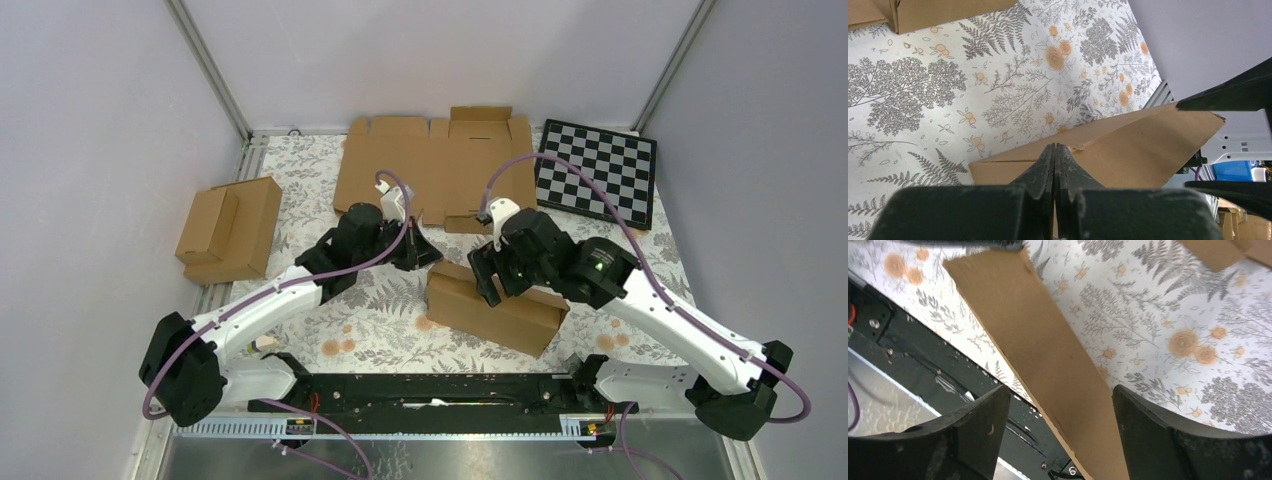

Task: Fold the paper box

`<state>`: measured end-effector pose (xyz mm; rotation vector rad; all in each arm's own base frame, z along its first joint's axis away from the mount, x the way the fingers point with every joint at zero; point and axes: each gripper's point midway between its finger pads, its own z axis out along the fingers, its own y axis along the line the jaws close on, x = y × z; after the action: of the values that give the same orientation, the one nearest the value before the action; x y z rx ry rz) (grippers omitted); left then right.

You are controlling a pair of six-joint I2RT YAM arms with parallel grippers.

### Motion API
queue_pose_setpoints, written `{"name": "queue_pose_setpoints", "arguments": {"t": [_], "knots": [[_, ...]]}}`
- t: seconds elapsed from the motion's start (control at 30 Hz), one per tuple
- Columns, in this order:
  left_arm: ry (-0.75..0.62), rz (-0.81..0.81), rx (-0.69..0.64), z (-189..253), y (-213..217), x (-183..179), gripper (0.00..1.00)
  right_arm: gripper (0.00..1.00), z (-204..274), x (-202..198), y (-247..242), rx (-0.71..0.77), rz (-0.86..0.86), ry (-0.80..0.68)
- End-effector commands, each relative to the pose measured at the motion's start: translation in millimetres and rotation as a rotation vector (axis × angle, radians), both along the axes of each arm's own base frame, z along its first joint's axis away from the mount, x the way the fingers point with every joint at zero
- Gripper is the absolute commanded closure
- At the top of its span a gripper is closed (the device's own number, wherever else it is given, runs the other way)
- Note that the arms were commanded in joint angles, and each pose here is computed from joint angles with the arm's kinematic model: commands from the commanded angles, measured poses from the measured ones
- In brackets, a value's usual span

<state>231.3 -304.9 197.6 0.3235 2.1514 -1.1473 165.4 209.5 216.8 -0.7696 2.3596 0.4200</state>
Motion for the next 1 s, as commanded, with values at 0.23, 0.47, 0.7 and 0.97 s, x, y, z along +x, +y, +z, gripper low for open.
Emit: {"name": "queue_pose_setpoints", "arguments": {"t": [0.23,0.47,0.7,0.97], "knots": [[0.016,0.011,0.018,-7.6,9.0,-3.1,0.95,0.14,50.6,-5.9,-19.7,0.107,-0.114,-0.059],[-0.091,0.041,-0.010,62.4,15.9,3.6,0.81,0.69,62.7,0.4,-49.4,0.117,-0.309,-0.107],[-0.024,-0.076,-0.096,75.3,10.8,-32.1,1.00,1.00,48.4,-10.7,-100.4,0.050,-0.574,-0.079],[0.080,-0.138,-0.102,33.2,7.8,-60.5,1.00,1.00,7.1,-39.1,-104.1,0.078,-0.604,0.064]]}}
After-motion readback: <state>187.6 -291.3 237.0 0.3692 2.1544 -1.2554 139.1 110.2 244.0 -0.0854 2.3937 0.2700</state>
